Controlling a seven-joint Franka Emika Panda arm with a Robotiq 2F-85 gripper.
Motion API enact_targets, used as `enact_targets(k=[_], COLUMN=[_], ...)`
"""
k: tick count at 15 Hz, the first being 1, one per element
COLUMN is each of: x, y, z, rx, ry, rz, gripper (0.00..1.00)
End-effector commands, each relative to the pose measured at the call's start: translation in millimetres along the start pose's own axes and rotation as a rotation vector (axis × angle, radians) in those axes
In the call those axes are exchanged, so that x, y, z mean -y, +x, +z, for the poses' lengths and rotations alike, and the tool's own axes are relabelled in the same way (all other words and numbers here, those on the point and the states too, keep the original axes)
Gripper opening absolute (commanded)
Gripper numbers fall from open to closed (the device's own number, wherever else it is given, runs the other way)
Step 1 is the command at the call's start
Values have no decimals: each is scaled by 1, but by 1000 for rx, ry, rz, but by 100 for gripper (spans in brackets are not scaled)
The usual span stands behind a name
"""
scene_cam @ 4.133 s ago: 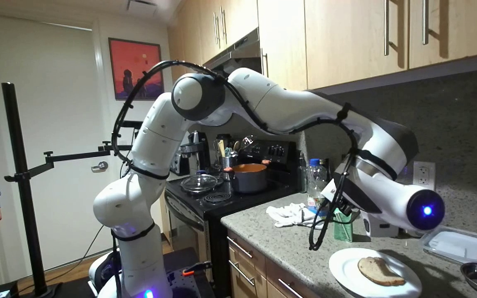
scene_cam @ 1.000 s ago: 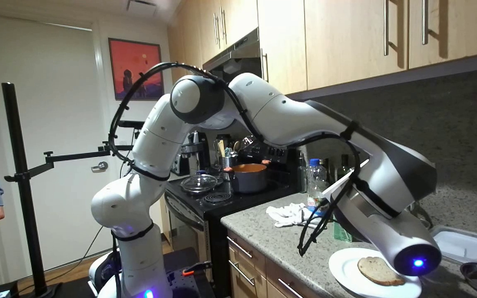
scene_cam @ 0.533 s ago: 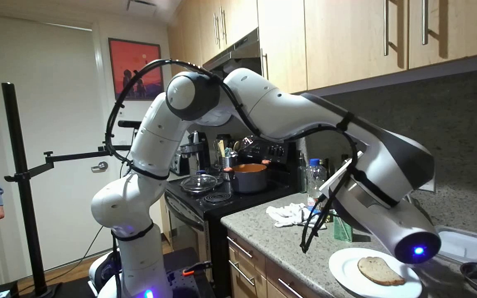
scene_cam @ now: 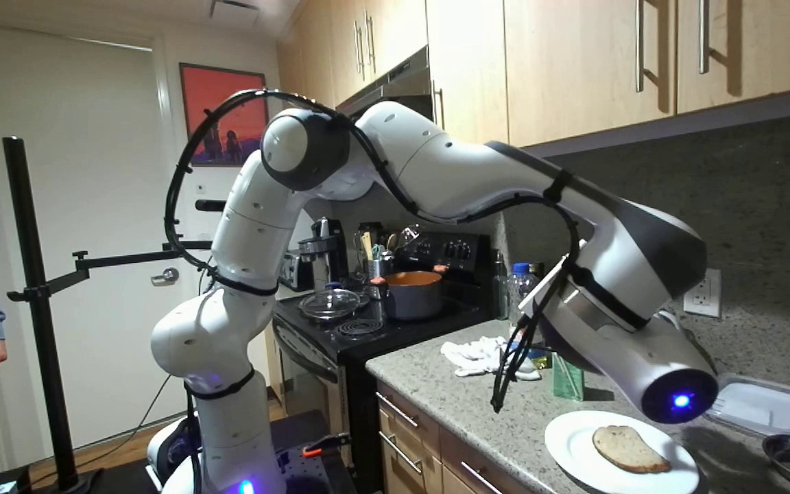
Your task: Pour contents from the bottle onto the bread
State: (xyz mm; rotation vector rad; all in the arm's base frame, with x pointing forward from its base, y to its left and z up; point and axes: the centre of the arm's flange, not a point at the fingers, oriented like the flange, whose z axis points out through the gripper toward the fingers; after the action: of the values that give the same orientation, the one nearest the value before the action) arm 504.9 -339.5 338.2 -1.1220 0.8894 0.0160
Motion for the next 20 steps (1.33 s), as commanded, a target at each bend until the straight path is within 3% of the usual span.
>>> enact_targets(k=[1,4,7,15,17,20], x=[-23,-40,-40,14,20,5], y=[18,30,21,-34,-28,8], z=[9,13,14,2,5,10], rx=[41,42,36,2,5,17], ry=[10,3,-7,-23,-29,-40], rz=[72,108,96,-62,-55,44], gripper=[27,27,27,27,27,27])
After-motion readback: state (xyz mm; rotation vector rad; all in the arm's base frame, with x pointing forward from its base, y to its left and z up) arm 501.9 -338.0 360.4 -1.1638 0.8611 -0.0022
